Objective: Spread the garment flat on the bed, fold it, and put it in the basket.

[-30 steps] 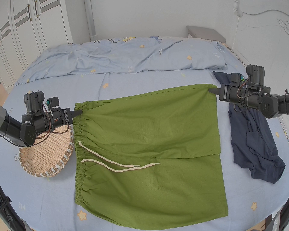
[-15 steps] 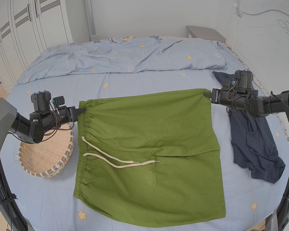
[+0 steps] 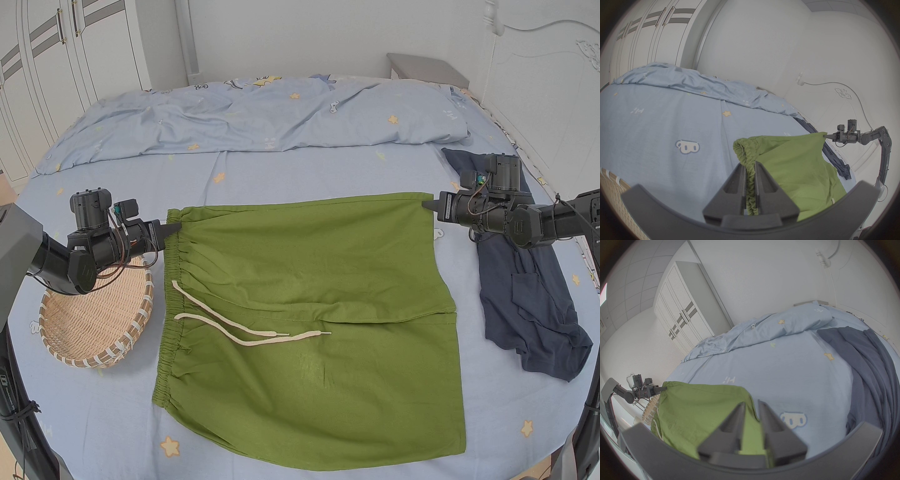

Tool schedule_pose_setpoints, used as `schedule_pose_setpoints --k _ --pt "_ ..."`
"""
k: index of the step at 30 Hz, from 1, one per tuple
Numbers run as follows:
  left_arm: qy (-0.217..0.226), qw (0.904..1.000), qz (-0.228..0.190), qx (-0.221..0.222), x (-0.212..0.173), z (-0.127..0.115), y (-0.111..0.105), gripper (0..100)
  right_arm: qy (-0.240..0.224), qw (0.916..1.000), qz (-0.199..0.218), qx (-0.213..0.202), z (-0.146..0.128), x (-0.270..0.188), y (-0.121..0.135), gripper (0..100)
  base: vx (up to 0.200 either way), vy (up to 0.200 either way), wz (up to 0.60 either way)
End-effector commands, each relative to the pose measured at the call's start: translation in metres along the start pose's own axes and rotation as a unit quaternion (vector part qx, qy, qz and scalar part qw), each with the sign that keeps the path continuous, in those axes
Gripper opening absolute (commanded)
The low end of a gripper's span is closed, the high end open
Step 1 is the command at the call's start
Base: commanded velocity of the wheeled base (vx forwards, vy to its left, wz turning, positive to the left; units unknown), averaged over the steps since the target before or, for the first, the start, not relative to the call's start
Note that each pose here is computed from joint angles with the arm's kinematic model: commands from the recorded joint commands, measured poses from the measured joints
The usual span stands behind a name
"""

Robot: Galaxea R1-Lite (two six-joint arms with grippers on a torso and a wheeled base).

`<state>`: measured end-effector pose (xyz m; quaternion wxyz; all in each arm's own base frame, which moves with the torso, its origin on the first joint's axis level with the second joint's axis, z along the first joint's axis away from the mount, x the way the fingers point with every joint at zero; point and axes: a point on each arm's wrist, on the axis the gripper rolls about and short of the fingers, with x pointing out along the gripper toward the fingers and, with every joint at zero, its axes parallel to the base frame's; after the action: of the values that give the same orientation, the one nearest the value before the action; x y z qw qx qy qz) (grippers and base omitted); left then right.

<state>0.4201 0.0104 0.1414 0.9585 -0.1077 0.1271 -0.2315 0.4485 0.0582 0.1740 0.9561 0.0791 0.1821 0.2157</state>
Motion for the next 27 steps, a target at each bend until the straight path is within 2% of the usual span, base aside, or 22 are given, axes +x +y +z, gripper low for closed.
schedule_pose_setpoints --k 1,8,16,17,18,20,21,22,23,25,26,27 --pt "-0.001 1.0 -0.002 0.001 0.006 -0.001 0.003 100 0.007 1.0 -0.001 0.001 -0.004 0.008 0.0 100 0.0 0.0 0.0" --pt "-0.009 0.9999 -0.006 0.007 0.015 0.0 0.002 100 0.007 1.0 -0.001 0.001 -0.005 0.012 0.001 100 0.0 0.0 0.0" --pt "-0.019 0.9997 -0.009 0.012 0.007 0.01 -0.006 100 0.0 1.0 -0.001 0.006 0.002 0.001 0.004 100 0.0 0.0 0.0" --pt "-0.027 0.9995 -0.014 0.009 -0.003 0.019 -0.016 100 -0.004 0.9999 -0.002 0.016 0.006 -0.008 0.006 100 0.0 0.0 0.0" --pt "-0.027 0.9995 -0.014 0.009 -0.003 0.019 -0.016 100 -0.004 0.9999 -0.002 0.016 0.006 -0.008 0.006 100 0.0 0.0 0.0" --pt "-0.033 0.9991 -0.024 -0.013 -0.027 0.028 -0.038 100 -0.005 0.9993 -0.001 0.036 0.01 -0.033 0.014 100 0.0 0.0 0.0" --pt "-0.033 0.9991 -0.024 -0.013 -0.027 0.028 -0.038 100 -0.005 0.9993 -0.001 0.036 0.01 -0.033 0.014 100 0.0 0.0 0.0" --pt "-0.029 0.9987 -0.029 -0.029 -0.043 0.028 -0.052 100 0.002 0.9991 -0.002 0.043 0.005 -0.047 0.019 100 0.0 0.0 0.0" --pt "-0.029 0.9987 -0.03 -0.031 -0.044 0.027 -0.053 100 0.003 0.9991 -0.002 0.043 0.005 -0.049 0.019 100 0.0 0.0 0.0" --pt "-0.011 0.9972 -0.039 -0.064 -0.069 0.016 -0.074 100 0.027 0.998 -0.006 0.057 -0.01 -0.074 0.027 100 0.0 0.0 0.0" --pt "-0.011 0.9971 -0.039 -0.065 -0.07 0.015 -0.075 100 0.028 0.9979 -0.007 0.058 -0.011 -0.075 0.027 100 0.0 0.0 0.0" --pt "0.004 0.996 -0.036 -0.082 -0.089 0.004 -0.082 100 0.049 0.9965 -0.011 0.067 -0.027 -0.092 0.031 100 0.0 0.0 0.0"
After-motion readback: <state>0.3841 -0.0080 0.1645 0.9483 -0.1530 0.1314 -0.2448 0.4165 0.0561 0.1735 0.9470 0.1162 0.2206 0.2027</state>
